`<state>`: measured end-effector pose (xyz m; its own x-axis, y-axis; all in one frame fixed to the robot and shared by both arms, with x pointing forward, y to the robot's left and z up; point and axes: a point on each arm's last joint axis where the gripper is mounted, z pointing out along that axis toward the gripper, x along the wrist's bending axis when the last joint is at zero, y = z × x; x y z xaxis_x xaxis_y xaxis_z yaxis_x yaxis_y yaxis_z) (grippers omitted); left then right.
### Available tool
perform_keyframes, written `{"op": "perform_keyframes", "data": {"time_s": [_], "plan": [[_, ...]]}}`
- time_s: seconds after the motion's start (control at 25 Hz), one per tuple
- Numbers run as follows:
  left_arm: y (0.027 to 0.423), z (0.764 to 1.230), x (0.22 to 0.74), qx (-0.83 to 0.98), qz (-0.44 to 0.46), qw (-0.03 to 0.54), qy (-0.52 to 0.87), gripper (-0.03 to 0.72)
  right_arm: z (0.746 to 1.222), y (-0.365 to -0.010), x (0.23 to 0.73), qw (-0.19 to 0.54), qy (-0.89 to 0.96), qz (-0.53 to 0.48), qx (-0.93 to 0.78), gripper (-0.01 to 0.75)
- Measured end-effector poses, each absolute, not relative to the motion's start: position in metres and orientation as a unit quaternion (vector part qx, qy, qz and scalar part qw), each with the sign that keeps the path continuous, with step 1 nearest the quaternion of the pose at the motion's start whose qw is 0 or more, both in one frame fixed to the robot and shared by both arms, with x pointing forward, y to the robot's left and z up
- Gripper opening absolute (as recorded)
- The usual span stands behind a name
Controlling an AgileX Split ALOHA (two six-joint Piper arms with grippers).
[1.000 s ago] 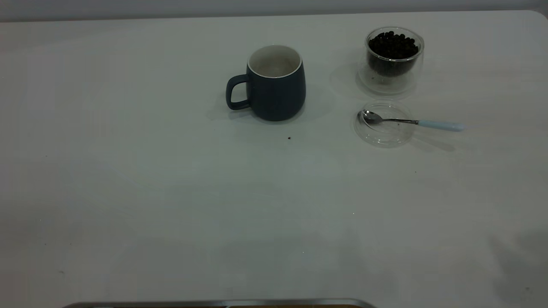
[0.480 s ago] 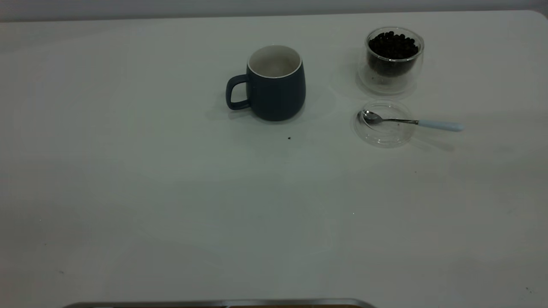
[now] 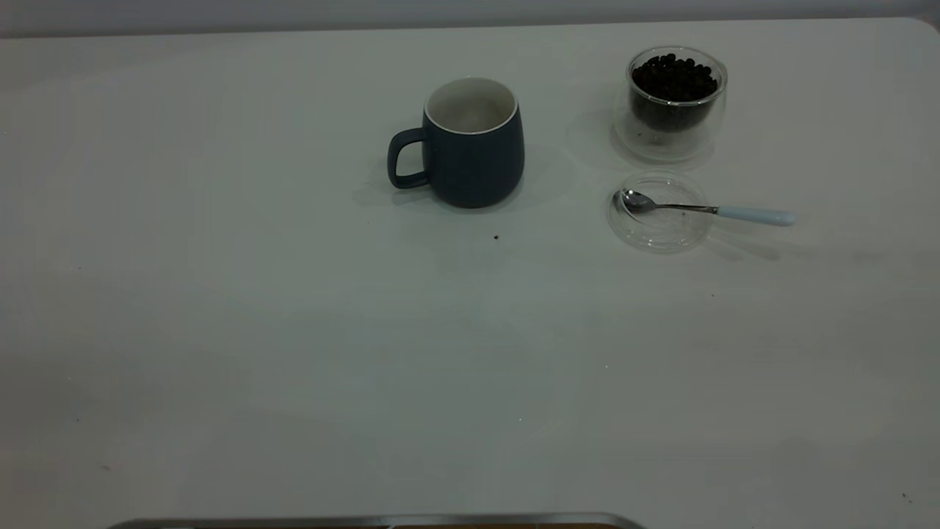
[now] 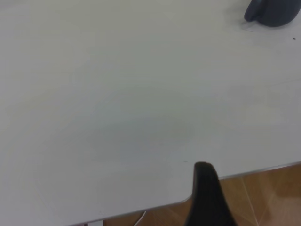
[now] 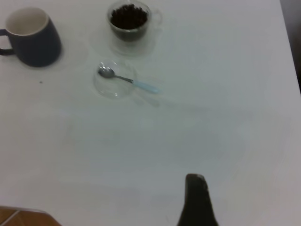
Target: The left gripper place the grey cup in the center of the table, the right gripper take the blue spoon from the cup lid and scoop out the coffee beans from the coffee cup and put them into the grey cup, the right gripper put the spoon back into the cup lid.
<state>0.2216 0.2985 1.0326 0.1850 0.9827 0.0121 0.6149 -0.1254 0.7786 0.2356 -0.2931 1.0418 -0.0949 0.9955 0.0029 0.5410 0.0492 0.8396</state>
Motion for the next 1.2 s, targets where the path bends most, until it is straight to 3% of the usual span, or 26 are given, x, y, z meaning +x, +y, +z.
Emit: {"op": "perform_keyframes", "data": {"time_s": [1.2], "plan": [[0.2985,1.0326,0.2216,0.696,0.280,0.329,0.573,0.555,1.0414,-0.2999,0.2323,0.345,0.634,0.344,0.600,0.588]]}}
